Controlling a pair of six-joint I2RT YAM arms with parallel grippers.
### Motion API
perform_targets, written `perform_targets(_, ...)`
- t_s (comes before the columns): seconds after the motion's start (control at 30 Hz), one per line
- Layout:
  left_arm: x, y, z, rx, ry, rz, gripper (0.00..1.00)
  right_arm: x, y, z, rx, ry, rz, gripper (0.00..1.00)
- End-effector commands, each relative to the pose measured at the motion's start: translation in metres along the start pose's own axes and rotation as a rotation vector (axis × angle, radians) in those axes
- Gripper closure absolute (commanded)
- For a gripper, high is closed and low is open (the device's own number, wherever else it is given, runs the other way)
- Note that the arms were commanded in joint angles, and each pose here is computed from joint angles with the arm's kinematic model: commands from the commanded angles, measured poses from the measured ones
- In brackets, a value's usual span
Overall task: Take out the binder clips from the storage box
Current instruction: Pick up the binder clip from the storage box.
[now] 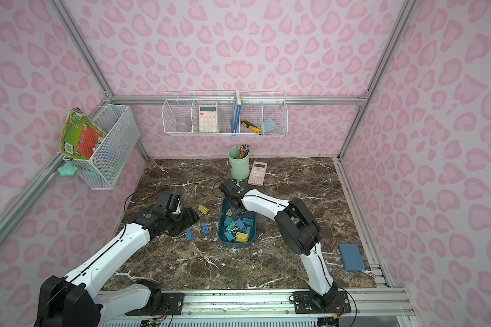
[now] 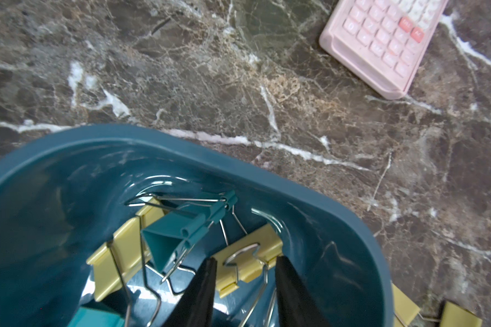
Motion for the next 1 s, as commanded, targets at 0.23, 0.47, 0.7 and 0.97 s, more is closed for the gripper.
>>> perform_targets(0.23, 0.003, -0.001, -0.01, -0.014, 0.029, 0.011, 0.02, 0.0, 0.002, 0.007, -0.01, -0.039, 0.005, 0.73)
perform_targets(0.47, 0.002, -0.001, -0.009, -0.009, 0.027, 0.013, 0.01, -0.005, 0.005, -0.007, -0.036, -0.06, 0.012, 0.95)
perform_targets(0.7, -0.002, 0.002, -0.009, -0.009, 0.014, 0.017, 0.01, -0.011, 0.004, -0.032, -0.061, -0.061, 0.03, 1.0)
perform_targets(0.97, -0.013, 0.011, -0.008, -0.013, -0.02, 0.027, 0.01, -0.033, 0.001, -0.085, -0.124, -0.083, 0.077, 1.0)
Point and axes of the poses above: each gripper's point midway between its finger pads, its own z axis out along the fingers, its own x axis along the line the jaws close on, y = z × x, the point moved 9 cm from there along -z, back along the fingers
